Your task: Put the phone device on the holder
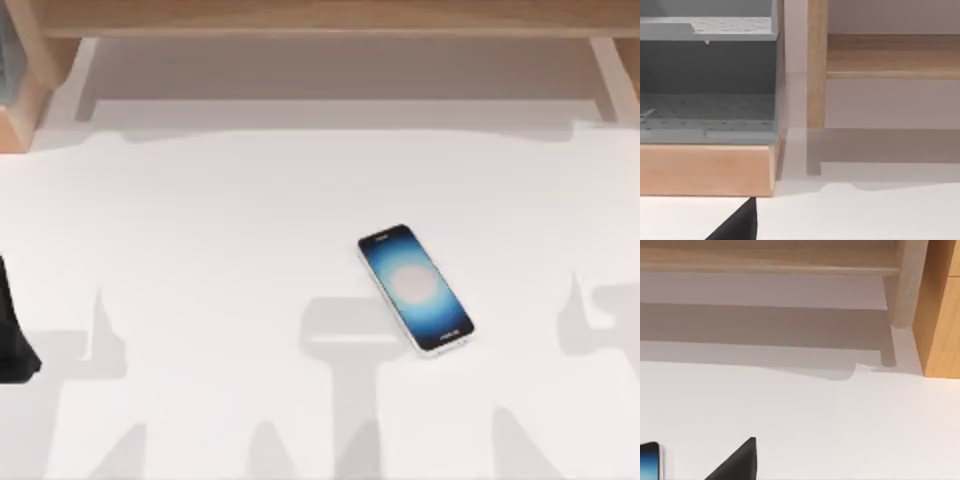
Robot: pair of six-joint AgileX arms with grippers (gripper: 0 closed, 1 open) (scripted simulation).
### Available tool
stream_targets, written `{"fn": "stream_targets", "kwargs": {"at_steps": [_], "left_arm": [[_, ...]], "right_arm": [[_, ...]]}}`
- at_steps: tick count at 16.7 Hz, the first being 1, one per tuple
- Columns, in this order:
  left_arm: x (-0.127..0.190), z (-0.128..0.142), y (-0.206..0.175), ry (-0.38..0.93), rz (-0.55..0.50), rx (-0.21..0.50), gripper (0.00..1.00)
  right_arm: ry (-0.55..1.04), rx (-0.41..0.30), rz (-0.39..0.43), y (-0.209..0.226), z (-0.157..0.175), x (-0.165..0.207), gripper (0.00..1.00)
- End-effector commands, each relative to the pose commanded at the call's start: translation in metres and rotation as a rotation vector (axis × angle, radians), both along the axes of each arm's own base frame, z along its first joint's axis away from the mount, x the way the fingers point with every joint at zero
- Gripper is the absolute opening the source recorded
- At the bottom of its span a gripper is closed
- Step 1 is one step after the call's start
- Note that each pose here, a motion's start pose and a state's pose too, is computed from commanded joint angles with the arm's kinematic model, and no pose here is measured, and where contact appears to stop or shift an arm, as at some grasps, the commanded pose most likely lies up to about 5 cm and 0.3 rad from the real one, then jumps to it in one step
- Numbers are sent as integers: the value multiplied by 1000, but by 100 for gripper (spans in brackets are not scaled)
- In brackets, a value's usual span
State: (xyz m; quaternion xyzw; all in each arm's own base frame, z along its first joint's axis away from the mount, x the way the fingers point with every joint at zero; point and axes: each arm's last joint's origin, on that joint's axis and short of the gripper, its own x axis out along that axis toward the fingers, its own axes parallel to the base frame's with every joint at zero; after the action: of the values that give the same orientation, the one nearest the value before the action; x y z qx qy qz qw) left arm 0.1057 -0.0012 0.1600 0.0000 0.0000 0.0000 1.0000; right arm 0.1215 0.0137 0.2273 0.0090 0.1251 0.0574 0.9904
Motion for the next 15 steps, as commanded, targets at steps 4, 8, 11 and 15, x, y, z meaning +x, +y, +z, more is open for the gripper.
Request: {"fn": "stream_targets", "kwargs": {"at_steps": [4,8,11,15], "left_arm": [[0,0,0,0,0,0,100],[0,0,0,0,0,0,100],[0,0,0,0,0,0,100],[0,0,0,0,0,0,100]], "right_arm": [[305,-28,89,25,44,51,100],[669,-107,168,73,47,127,100],[899,-184,213,116,28,175,100],[1116,-280,253,172,-8,217,100]]}}
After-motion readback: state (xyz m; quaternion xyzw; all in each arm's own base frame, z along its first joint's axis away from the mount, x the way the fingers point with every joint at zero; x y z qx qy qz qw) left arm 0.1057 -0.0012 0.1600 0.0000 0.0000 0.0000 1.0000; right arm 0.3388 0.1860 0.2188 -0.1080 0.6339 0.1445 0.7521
